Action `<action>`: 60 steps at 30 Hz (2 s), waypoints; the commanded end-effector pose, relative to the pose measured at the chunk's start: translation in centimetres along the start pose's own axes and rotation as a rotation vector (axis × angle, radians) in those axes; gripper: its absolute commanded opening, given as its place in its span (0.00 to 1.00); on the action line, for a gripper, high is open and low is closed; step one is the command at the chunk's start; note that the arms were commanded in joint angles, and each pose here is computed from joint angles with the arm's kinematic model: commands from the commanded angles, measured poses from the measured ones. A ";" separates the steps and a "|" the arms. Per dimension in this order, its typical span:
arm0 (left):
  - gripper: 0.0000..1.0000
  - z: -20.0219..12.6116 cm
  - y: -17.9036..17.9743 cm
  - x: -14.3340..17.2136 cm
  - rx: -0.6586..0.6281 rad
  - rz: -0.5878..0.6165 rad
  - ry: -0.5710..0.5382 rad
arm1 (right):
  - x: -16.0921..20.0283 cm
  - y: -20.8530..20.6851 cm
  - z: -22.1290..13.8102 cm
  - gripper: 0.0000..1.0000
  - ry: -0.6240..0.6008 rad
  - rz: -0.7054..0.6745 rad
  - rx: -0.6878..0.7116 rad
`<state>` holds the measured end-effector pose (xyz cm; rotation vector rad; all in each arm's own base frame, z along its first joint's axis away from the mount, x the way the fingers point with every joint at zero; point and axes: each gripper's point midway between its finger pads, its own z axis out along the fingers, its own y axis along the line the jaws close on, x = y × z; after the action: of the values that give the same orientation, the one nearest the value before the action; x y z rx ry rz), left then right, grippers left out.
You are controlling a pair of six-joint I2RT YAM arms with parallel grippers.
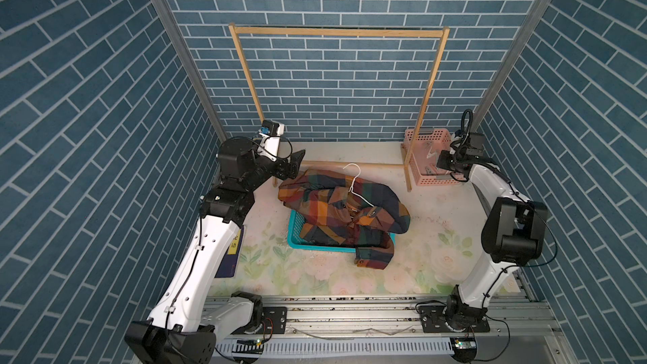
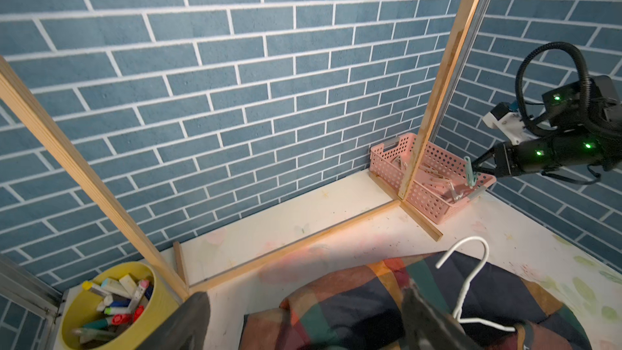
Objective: Remove the clothespins securing long-sleeve shirts to the hanger
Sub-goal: Place the clamp in the storage box, then remove the long-sleeve shirt from the hanger.
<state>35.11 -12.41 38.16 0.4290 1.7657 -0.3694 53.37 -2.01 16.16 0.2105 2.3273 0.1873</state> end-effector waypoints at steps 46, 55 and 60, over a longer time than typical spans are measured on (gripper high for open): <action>0.87 1.7 -3.1 9.5 0.311 -0.140 0.216 | 12.3 26.3 -19.6 0.64 0.084 -0.460 -0.944; 0.88 3.0 -7.4 11.6 0.453 -0.066 0.341 | 16.4 26.8 -19.0 0.63 0.175 -0.495 -0.934; 0.88 5.3 -7.9 12.7 0.461 -0.037 0.385 | 18.9 24.8 -21.3 0.63 0.220 -0.483 -0.918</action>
<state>32.73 -20.34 24.98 0.7947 2.0564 -0.7989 29.56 25.57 21.81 -0.8083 2.1910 1.0381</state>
